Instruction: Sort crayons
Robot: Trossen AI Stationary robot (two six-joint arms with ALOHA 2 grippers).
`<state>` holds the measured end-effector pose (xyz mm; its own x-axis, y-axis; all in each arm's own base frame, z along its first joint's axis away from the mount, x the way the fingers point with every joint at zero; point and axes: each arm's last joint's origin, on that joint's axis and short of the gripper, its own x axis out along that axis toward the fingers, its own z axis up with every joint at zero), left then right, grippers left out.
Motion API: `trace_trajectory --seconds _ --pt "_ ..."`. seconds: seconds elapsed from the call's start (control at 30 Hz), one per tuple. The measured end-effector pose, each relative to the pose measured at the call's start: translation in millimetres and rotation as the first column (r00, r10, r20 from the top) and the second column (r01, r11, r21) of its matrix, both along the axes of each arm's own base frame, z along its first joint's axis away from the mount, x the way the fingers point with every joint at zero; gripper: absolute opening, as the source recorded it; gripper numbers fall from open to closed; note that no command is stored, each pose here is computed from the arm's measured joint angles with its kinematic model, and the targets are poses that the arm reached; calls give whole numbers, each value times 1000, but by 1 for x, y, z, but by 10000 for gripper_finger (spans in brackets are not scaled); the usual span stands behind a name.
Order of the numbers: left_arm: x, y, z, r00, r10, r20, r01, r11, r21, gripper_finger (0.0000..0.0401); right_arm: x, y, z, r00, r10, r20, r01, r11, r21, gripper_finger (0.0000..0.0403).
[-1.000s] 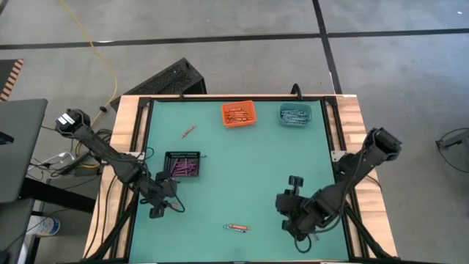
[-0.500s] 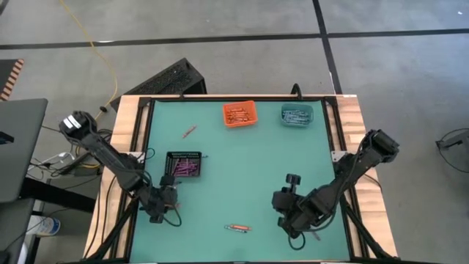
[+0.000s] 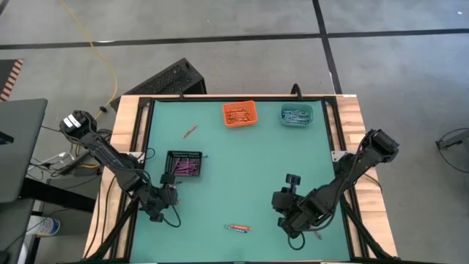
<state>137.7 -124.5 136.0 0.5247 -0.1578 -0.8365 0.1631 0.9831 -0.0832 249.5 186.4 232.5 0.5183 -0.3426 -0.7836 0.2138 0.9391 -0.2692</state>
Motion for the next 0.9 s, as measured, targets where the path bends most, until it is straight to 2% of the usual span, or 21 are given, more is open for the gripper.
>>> trace_trajectory --seconds 0.1,0.17,0.23,0.3,0.37,0.47,0.57,0.6,0.73,0.8,0.9 --pt "10 -9 22 987 -80 140 83 996 -16 11 3 -1 1 999 -11 37 11 1000 -9 93" --pt "17 -14 40 957 -117 266 123 992 -5 11 6 0 3 997 -11 82 13 1000 -25 93" --pt "21 -16 51 911 -152 384 144 988 49 11 12 1 4 991 12 130 -8 999 -34 93" --pt "28 -19 65 821 -148 551 123 989 81 11 20 1 1 981 55 186 -49 998 -38 93" --pt "35 -18 76 705 -134 697 110 991 79 11 28 2 -3 963 112 245 -104 994 -47 93" --pt "43 -14 81 550 -140 823 132 988 80 11 43 -1 -9 910 188 370 -178 982 -62 93" --pt "51 -8 88 391 -111 914 161 986 50 12 56 -7 -8 833 276 479 -262 960 -98 93" --pt "55 -7 87 358 -107 927 170 984 48 12 61 -9 -5 795 308 522 -299 949 -104 93" --pt "71 -1 80 272 -97 957 182 982 47 12 74 -21 6 635 401 660 -444 889 -113 93" --pt "80 2 79 231 -76 970 165 986 38 12 78 -28 9 605 418 677 -468 875 -122 93" --pt "97 3 76 204 -61 977 146 989 31 12 84 -38 11 596 428 679 -459 876 -149 95"
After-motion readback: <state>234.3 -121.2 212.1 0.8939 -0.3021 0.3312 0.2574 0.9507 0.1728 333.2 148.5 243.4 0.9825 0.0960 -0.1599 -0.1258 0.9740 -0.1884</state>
